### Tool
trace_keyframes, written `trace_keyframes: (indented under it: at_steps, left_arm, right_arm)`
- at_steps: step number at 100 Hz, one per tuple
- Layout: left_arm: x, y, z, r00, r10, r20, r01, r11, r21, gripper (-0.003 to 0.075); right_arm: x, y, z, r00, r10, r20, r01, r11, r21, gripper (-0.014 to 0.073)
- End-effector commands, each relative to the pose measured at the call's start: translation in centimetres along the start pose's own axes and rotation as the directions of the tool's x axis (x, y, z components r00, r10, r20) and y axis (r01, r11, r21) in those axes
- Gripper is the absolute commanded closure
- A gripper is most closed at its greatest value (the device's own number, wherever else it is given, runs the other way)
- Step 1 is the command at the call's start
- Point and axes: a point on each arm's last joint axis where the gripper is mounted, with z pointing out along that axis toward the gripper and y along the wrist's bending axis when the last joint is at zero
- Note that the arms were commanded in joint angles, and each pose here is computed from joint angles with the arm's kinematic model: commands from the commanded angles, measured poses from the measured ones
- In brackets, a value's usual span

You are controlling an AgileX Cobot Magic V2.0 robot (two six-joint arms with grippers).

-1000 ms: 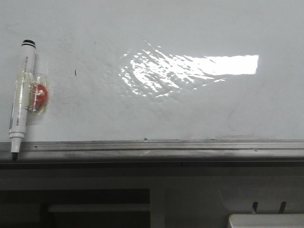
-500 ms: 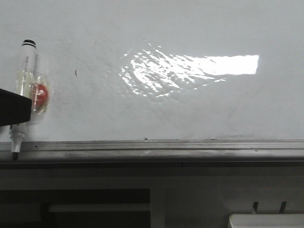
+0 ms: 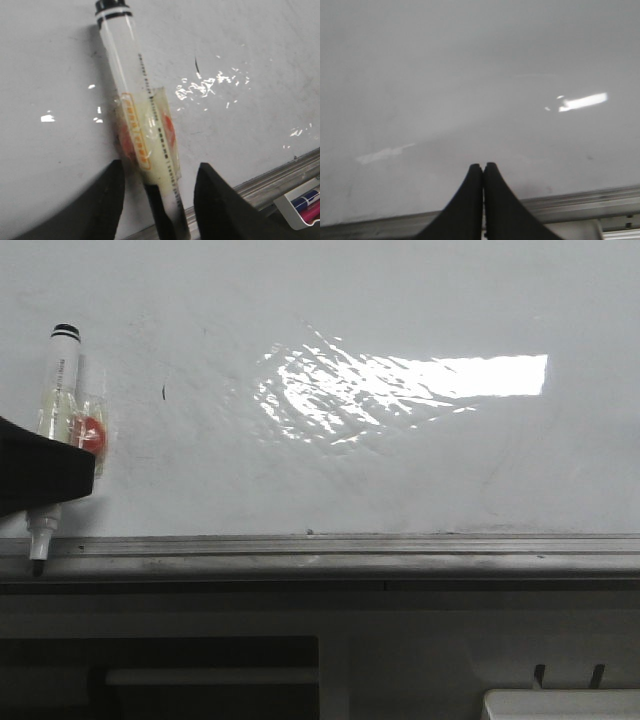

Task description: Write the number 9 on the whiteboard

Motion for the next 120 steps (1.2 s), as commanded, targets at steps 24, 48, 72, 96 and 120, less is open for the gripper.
trace_keyframes:
  at_steps: [24, 48, 72, 96, 120]
  left_arm:
    - [-0.9, -0.2, 0.2, 0.998, -0.024, 0.051, 0.023, 1.0, 0.003, 0.074]
    - [-2.3, -1.1, -0.6, 0.985, 0.125, 0.123, -0.134, 0.989, 0.069, 0.074]
    - [-4.0, -2.8, -2.1, 0.863, 0.419, 0.282, -0.468, 0.874, 0.133, 0.074]
    - [-4.3, -4.2, -2.9, 0.697, 0.573, 0.431, -0.681, 0.716, 0.15, 0.074]
    - [-4.4, -5.0, -3.3, 0.611, 0.602, 0.514, -0.758, 0.633, 0.158, 0.074]
  right_arm:
    - [-1.2, 3.5, 0.4, 0.958, -0.28, -0.056, 0.255, 0.928, -0.272, 0.0665]
    - [-3.9, 7.9, 1.6, 0.922, -0.378, -0.082, 0.309, 0.848, -0.43, 0.0659]
    - [-5.3, 13.9, 1.9, 0.84, -0.541, 0.033, 0.441, 0.648, -0.62, 0.0431]
    - [-4.5, 18.7, 2.2, 0.819, -0.562, 0.112, 0.459, 0.526, -0.716, 0.0268]
    - [-4.8, 20.6, 3.4, 0.834, -0.538, 0.122, 0.45, 0.534, -0.716, 0.0268]
